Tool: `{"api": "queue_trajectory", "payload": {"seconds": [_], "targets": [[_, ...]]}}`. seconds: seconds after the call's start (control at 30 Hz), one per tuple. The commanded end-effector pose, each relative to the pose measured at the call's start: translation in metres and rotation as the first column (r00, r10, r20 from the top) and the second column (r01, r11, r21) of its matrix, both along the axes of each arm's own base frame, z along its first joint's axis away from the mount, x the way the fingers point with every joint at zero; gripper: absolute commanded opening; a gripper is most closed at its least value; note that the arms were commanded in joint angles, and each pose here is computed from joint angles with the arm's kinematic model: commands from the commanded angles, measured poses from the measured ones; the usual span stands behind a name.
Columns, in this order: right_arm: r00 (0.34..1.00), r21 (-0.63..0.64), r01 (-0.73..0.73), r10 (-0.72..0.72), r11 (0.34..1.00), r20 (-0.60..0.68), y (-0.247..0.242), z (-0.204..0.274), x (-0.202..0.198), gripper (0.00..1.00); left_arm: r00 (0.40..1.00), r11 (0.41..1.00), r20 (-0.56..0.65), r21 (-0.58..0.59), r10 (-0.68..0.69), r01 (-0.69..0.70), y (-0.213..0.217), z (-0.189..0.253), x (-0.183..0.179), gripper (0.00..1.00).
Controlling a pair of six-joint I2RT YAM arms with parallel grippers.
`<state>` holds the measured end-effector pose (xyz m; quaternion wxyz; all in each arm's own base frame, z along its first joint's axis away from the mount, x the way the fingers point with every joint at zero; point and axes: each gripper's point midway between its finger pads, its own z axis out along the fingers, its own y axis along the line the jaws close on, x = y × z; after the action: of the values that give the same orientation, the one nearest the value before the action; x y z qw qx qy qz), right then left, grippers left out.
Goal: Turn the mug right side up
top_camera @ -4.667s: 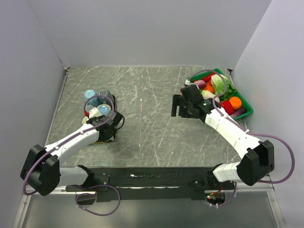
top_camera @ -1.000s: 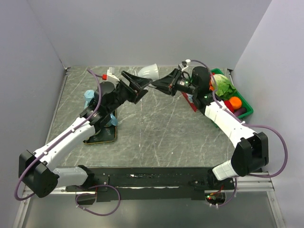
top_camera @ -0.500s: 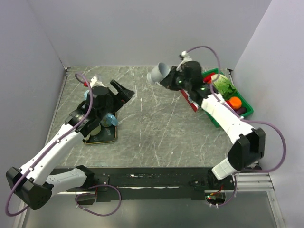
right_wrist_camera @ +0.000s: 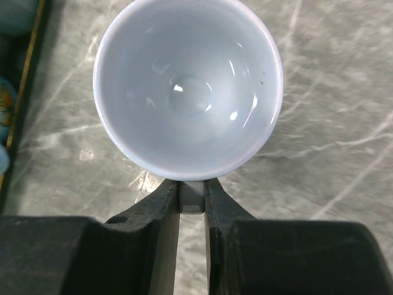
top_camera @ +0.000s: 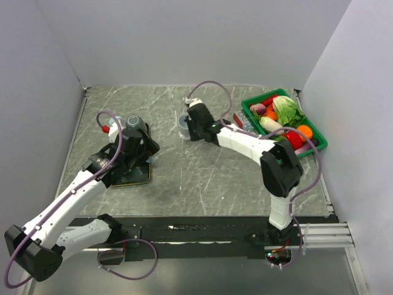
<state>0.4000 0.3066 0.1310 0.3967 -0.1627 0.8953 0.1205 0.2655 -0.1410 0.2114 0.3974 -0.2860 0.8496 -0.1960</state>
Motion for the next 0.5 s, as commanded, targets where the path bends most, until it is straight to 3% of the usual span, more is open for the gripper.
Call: {"api": "queue_trajectory", "payload": {"seconds": [0.0,0.47], "targets": [[0.982,0.058,0.061,-0.071,0.996,0.177,0.034,0.041,0.027,0.00,0.997,0.997,-0.015,0.032,0.074,-0.074,0.020,-0.004,-0.010,0.96],[0.982,-0.023,0.119,-0.115,0.993,0.148,0.086,-0.010,0.037,0.00,0.995,0.996,-0.052,0.047,0.080,-0.078,0.031,-0.017,-0.028,0.96]]}}
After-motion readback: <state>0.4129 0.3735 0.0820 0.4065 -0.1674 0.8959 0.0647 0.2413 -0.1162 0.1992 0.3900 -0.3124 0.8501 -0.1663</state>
